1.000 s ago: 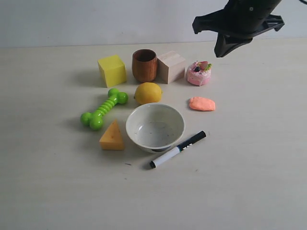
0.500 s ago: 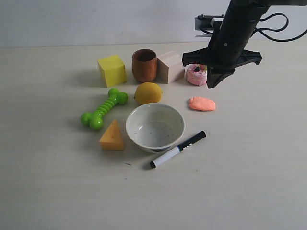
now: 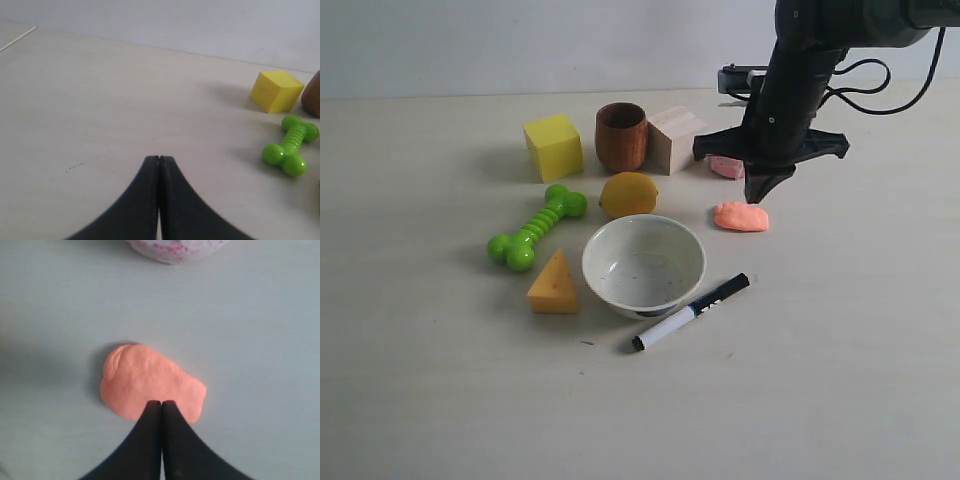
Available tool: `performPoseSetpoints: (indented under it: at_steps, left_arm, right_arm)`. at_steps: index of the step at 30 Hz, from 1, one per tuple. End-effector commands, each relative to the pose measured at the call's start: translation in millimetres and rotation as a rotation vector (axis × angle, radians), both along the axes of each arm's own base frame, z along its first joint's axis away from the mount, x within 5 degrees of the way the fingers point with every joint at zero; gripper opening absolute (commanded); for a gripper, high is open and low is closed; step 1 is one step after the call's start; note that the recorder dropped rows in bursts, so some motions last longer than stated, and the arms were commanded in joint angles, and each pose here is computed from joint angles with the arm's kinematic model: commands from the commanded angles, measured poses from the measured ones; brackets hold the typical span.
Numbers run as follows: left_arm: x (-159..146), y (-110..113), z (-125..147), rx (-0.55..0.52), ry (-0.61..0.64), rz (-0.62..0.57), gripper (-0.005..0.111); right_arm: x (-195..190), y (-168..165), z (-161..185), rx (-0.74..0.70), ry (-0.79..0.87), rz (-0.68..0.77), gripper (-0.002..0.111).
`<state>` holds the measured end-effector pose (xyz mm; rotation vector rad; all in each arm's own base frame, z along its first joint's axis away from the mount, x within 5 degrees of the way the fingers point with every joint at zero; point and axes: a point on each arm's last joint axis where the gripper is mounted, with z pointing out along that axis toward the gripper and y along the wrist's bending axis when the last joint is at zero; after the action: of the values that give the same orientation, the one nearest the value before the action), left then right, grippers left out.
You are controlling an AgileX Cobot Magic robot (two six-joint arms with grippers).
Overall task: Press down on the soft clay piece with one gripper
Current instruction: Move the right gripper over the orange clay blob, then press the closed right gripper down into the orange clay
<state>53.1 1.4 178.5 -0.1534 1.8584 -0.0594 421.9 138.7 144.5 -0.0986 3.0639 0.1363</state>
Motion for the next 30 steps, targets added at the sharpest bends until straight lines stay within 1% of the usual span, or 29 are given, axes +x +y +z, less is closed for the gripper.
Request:
performPoseSetpoints:
  at_steps: [1, 8, 12, 25, 30]
  left_arm:
    - [-0.1, -0.2, 2.0, -0.011, -0.019, 0.001, 0.0]
    - [-0.1, -0.2, 2.0, -0.011, -0.019, 0.001, 0.0]
    - [-0.1, -0.2, 2.0, -0.011, -0.019, 0.001, 0.0]
    - [-0.1, -0.2, 2.0, -0.011, -0.019, 0.001, 0.0]
    - [-0.1, -0.2, 2.0, -0.011, -0.019, 0.001, 0.0]
  right_arm:
    - [2.9, 1.8, 2.5, 0.003, -0.03, -0.024, 0.0]
    - [3.2, 1.9, -0.3, 0.011, -0.016, -0.132, 0.0]
    - [1.2, 4.5, -13.7, -0.003, 0.028, -0.131, 0.0]
    - [3.2, 6.2, -21.7, 0.011, 0.028, -0.156, 0.0]
    - [3.1, 6.2, -32.4, 0.002, 0.05, -0.156, 0.0]
